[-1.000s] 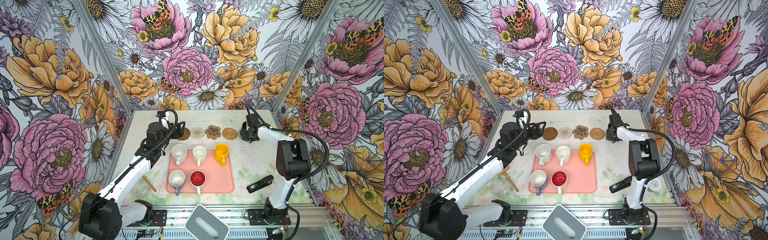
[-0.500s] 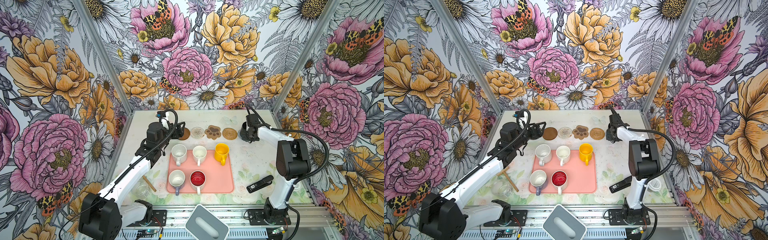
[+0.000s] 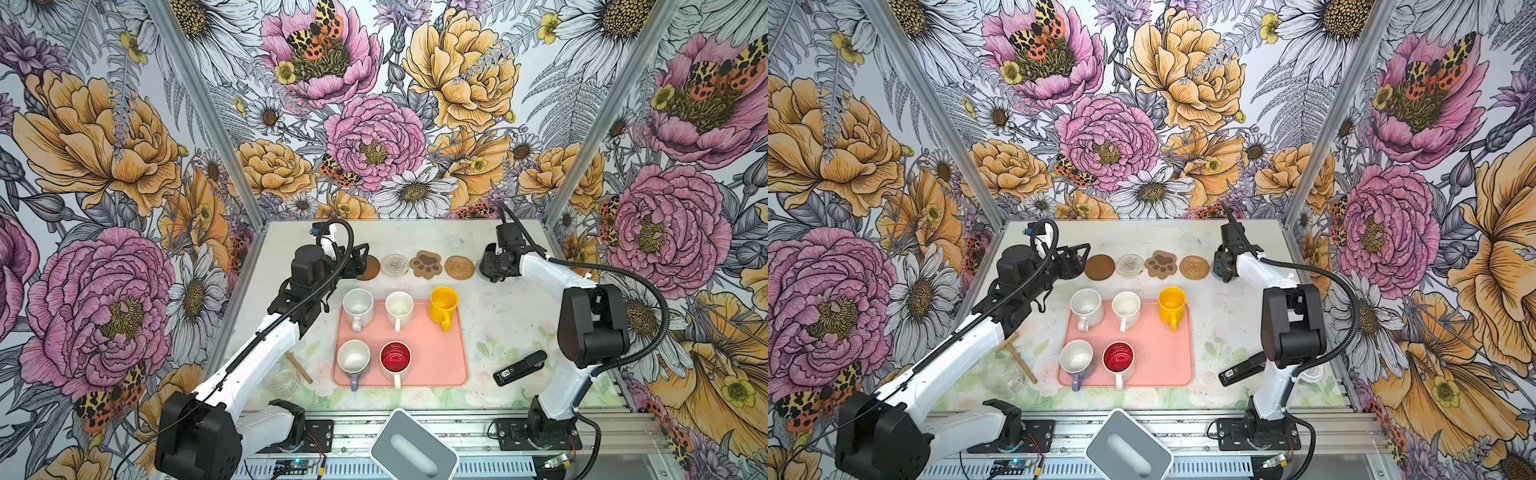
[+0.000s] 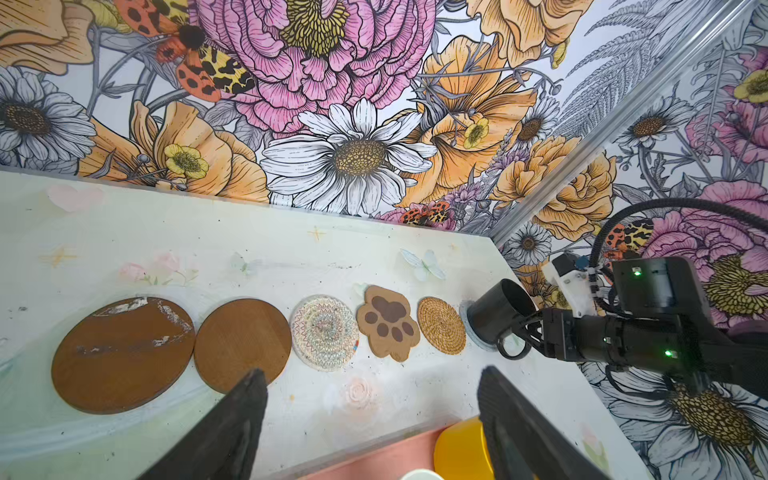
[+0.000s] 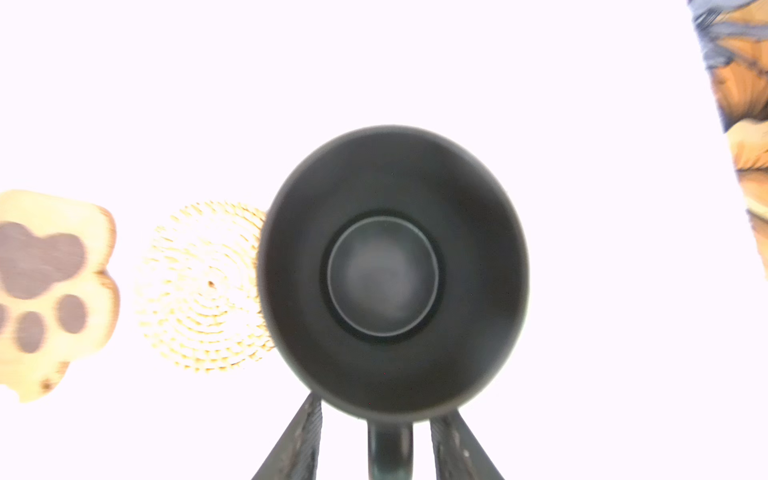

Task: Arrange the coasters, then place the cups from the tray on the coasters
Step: 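Raise the right gripper off the black mug while the left gripper moves toward the tray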

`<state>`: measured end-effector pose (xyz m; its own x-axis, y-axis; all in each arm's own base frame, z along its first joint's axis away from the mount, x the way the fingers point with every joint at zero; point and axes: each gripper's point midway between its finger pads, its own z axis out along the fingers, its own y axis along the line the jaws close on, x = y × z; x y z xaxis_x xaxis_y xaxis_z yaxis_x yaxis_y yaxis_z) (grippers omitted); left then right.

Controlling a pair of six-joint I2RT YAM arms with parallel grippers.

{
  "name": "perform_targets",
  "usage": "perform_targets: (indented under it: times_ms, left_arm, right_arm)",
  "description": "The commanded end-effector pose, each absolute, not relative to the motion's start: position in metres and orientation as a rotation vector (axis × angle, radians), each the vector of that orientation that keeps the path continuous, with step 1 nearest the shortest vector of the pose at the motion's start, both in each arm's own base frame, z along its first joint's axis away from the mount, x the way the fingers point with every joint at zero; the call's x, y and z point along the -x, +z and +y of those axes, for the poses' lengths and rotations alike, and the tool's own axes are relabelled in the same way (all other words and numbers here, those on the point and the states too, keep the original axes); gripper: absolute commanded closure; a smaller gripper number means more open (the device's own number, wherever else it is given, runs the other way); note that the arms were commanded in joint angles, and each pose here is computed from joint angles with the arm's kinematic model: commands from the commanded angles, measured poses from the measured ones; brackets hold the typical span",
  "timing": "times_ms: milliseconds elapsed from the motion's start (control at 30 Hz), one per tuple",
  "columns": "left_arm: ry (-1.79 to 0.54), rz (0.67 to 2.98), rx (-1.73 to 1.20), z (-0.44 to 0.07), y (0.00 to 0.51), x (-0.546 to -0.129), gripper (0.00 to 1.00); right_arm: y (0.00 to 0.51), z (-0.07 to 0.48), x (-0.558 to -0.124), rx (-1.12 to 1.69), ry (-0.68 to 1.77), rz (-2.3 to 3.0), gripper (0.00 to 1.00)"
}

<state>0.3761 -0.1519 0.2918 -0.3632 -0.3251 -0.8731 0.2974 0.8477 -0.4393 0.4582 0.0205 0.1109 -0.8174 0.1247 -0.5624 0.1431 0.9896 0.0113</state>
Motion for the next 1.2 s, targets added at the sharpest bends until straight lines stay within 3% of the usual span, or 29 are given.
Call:
perform_targets:
  times_ms: [0,267,433,733,1167]
  left_arm:
    - [-0.614,1.794,0.014,-0.146,0.305,-0.375,0.19]
    - [-0.609,1.805,0.028,-0.145,0.303,-0.376,0.19]
    - [-0.587,1.832,0.044,-0.145,0.298,-0.378,0.19]
    - [-0.449,1.949,0.065,-0.14,0.277,-0.385,0.2]
    - [-0.295,2.198,0.019,-0.136,0.249,-0.359,0.21]
  right_arm:
    - [0.163,0.026,-0.461,-0.211,0.009,2.402,0.54]
    - [0.266,0.064,-0.445,-0.24,0.13,2.162,0.53]
    - [0.298,0.1,-0.424,-0.304,0.281,2.051,0.52]
    - [0.283,0.147,-0.391,-0.314,0.457,1.939,0.51]
    - [0.26,0.118,-0.375,-0.333,0.291,1.94,0.49]
